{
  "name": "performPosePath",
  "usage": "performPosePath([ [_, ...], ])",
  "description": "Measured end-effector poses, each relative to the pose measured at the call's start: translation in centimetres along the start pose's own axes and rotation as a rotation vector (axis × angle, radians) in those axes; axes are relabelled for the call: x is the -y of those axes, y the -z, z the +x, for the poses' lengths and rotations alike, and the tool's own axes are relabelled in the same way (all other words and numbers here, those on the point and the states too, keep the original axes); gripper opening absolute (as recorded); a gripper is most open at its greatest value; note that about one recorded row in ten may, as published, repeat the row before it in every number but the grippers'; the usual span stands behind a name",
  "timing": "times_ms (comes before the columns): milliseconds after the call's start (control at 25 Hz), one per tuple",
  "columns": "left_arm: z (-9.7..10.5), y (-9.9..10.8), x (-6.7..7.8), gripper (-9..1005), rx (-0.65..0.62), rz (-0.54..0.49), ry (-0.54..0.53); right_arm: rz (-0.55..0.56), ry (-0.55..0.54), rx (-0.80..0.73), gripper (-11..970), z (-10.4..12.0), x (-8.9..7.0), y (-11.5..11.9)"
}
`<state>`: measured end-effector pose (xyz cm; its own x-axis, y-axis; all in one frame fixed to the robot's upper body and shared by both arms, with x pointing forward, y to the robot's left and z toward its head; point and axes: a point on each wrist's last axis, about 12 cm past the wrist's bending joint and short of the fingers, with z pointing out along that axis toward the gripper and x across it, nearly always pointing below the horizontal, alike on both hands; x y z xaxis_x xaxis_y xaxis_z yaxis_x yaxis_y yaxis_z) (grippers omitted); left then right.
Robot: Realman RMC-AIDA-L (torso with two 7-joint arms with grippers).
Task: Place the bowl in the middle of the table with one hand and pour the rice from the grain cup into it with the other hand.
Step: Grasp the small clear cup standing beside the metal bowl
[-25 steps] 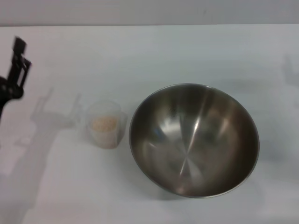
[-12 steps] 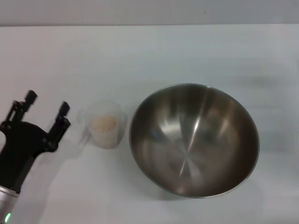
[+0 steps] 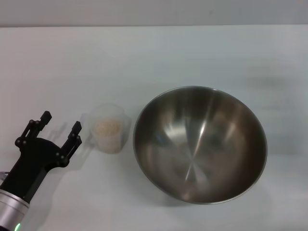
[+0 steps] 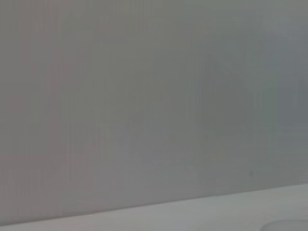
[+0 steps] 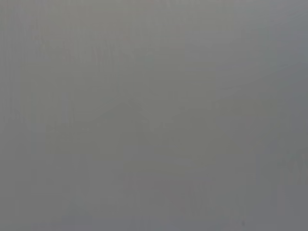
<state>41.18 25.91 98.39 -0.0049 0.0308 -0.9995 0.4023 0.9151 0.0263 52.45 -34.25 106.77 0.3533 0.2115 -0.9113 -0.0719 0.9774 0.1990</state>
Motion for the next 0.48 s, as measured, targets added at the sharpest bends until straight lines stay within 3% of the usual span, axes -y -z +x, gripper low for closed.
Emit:
performPosePath([
  [480,0.47,-0.94,0.12,629,-0.054,0.017,0.019,0.009,0.0,0.003,511,-0.05,0.14,0.01],
])
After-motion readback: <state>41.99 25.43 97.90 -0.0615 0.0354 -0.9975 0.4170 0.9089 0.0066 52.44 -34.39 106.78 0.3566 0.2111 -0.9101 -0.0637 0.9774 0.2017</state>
